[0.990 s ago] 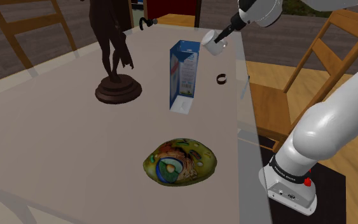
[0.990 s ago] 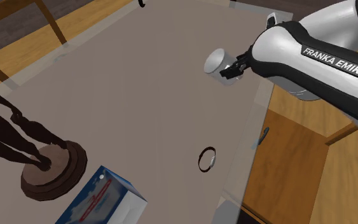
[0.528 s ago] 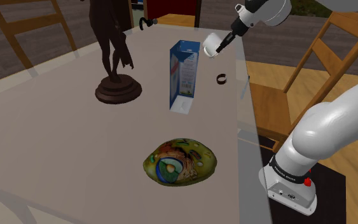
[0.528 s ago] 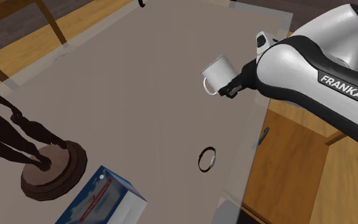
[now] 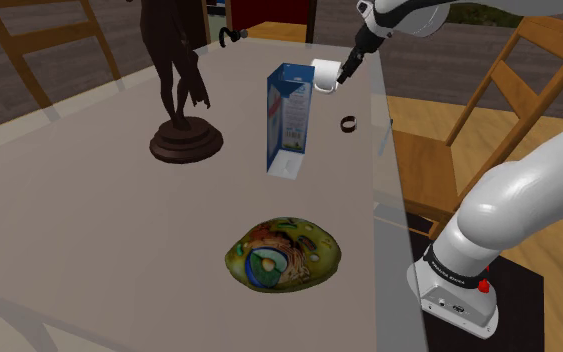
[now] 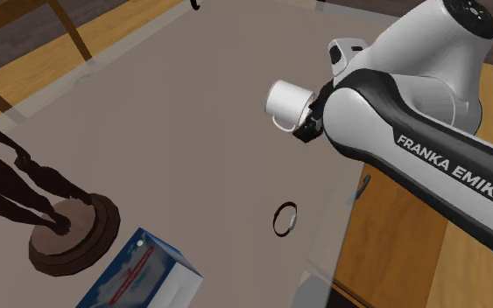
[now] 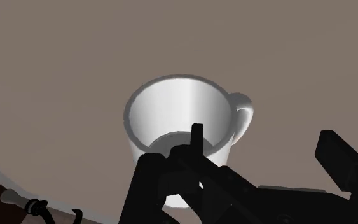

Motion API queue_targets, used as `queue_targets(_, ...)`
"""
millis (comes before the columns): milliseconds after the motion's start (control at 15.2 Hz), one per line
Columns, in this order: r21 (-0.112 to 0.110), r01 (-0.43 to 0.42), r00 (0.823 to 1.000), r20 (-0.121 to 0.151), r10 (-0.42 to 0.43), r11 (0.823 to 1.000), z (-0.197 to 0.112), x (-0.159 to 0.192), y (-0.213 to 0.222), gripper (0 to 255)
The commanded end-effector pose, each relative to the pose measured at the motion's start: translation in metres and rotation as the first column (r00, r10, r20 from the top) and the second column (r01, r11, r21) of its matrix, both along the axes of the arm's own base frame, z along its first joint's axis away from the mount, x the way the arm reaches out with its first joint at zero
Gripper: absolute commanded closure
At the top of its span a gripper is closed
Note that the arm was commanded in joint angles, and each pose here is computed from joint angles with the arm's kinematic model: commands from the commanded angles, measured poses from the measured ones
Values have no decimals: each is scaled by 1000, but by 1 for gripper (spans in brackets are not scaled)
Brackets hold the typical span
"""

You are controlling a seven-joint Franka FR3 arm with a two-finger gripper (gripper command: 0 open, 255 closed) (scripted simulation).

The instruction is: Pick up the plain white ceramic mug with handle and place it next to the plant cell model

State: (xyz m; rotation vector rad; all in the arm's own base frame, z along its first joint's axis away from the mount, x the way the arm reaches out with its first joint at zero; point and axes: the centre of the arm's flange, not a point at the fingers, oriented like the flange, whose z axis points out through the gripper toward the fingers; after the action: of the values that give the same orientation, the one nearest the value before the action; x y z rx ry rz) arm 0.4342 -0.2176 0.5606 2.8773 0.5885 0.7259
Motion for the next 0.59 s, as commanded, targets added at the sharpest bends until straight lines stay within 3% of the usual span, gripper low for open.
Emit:
queue_targets(0, -88, -39, 999, -13, 38, 995, 0, 9, 6, 0)
queue_targets(528, -88, -39, 999, -13, 38, 995, -30, 25, 4, 0)
